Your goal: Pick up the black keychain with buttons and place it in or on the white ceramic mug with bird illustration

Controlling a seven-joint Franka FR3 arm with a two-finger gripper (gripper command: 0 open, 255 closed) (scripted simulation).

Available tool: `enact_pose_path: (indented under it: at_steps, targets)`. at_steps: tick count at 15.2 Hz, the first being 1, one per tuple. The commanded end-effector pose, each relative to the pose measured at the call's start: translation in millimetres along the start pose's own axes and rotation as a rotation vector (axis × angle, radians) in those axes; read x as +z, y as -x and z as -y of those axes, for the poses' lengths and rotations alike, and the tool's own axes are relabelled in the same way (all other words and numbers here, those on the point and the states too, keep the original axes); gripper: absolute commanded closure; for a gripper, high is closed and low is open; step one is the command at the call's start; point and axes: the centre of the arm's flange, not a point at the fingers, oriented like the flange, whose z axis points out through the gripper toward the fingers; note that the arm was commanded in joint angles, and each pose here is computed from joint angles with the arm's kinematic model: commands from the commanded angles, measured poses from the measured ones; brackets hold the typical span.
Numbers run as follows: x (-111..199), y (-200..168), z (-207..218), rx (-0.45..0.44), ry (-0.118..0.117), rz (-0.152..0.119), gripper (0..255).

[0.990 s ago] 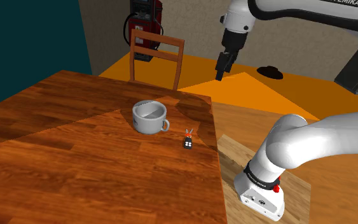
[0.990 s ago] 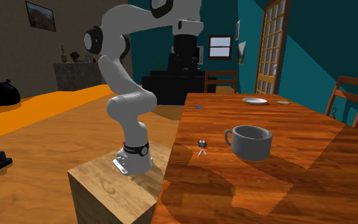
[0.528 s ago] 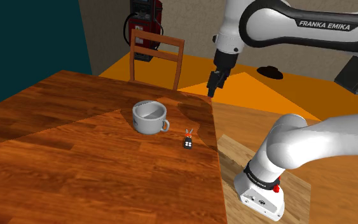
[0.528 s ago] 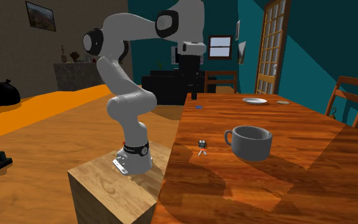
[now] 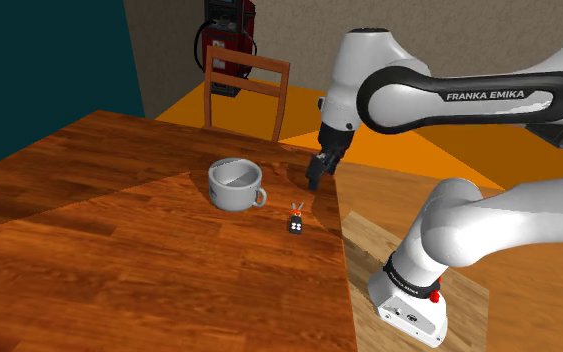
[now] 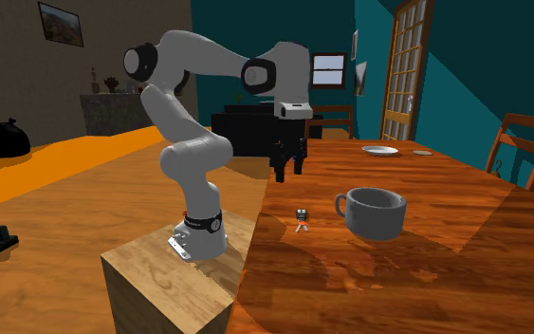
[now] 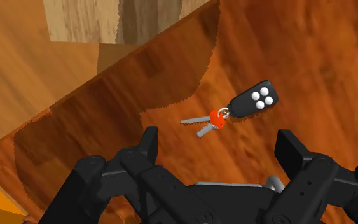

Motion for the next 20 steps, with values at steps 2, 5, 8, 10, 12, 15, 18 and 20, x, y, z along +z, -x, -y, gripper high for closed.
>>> enact_pose_path:
  at_steps: [2,5,8,10,12,15,18,20]
  targets:
    - [32,-2,23,0.015,-0.014,-0.004,0]
    - [64,-2,45,0.028,-0.026,-0.008,0]
    - [84,-2,55,0.034,-0.032,-0.009,0]
    - [95,-2,55,0.034,-0.032,-0.009,0]
    - [106,-2,55,0.034,-0.032,-0.009,0]
    - [119,-2,56,0.034,-0.032,-0.009,0]
    - [119,-2,56,0.034,-0.032,-0.009,0]
    - [119,-2,56,0.034,-0.032,-0.009,0]
